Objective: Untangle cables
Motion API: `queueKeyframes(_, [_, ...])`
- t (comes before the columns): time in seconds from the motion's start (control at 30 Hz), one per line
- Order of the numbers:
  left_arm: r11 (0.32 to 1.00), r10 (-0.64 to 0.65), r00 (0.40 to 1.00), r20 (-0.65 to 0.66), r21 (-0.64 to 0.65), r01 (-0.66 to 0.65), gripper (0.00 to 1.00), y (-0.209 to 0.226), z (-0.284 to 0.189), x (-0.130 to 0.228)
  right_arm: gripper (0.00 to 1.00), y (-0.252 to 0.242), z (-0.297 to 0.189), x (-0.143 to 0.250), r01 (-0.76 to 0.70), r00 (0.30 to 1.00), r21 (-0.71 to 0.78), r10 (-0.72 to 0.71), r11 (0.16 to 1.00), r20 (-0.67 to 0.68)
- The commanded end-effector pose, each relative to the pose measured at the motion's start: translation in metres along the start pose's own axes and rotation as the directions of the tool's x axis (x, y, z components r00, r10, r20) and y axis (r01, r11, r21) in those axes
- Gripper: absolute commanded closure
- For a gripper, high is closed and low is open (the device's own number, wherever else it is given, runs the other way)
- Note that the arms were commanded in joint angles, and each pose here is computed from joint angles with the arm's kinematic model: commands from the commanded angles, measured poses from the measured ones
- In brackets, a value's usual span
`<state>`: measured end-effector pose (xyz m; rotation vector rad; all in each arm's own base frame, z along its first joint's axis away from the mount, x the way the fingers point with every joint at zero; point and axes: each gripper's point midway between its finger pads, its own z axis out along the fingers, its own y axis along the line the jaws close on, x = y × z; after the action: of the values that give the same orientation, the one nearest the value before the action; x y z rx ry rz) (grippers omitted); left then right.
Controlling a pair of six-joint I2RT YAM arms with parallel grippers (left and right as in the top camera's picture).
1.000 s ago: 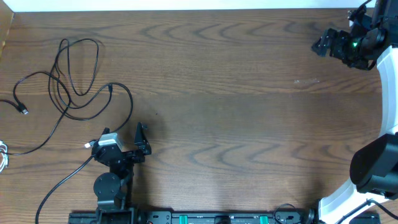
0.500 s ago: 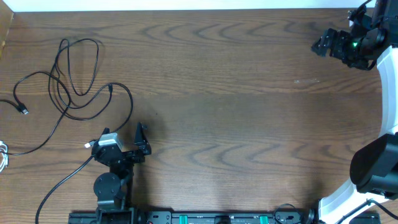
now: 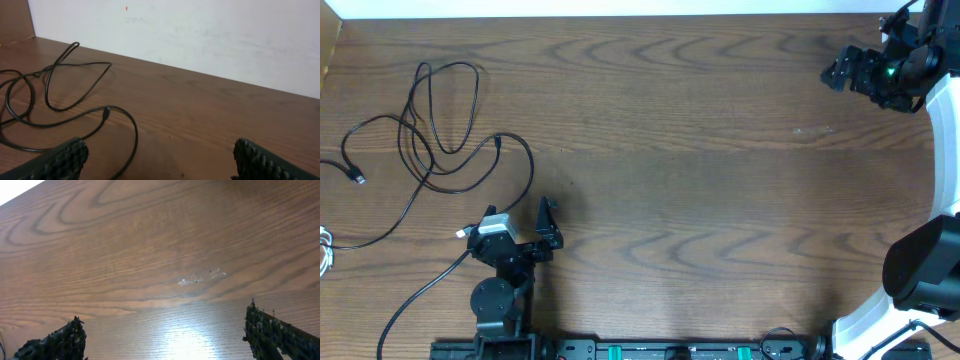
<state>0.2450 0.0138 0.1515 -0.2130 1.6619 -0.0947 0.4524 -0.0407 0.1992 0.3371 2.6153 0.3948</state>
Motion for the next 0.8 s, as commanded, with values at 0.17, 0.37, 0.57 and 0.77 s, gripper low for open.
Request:
queueKeyframes(0.17, [1.0, 0.019, 0.999, -0.05, -0.018, -0.02, 0.06, 0.004, 0.0, 0.015, 0.01, -0.011, -0.016, -0.022, 0.034, 0.994, 0.111, -0.045, 0.993, 0.101])
queueKeyframes(0.37, [1.0, 0.02, 0.999, -0.05, -0.018, -0.02, 0.06, 0.004, 0.0, 0.015, 0.01, 0.014, -0.031, -0.04, 0.112, 0.967, 0.093, -0.13, 0.989, 0.221])
queueKeyframes(0.57, [1.0, 0.019, 0.999, -0.05, -0.018, -0.02, 0.06, 0.004, 0.0, 0.015, 0.01, 0.037, -0.044, -0.041, 0.229, 0.88, 0.087, -0.244, 0.97, 0.407])
queueKeyframes(0.77, [1.0, 0.019, 0.999, -0.05, -0.018, -0.02, 0.06, 0.004, 0.0, 0.015, 0.01, 0.038, -0.05, -0.004, 0.282, 0.761, 0.089, -0.279, 0.955, 0.585])
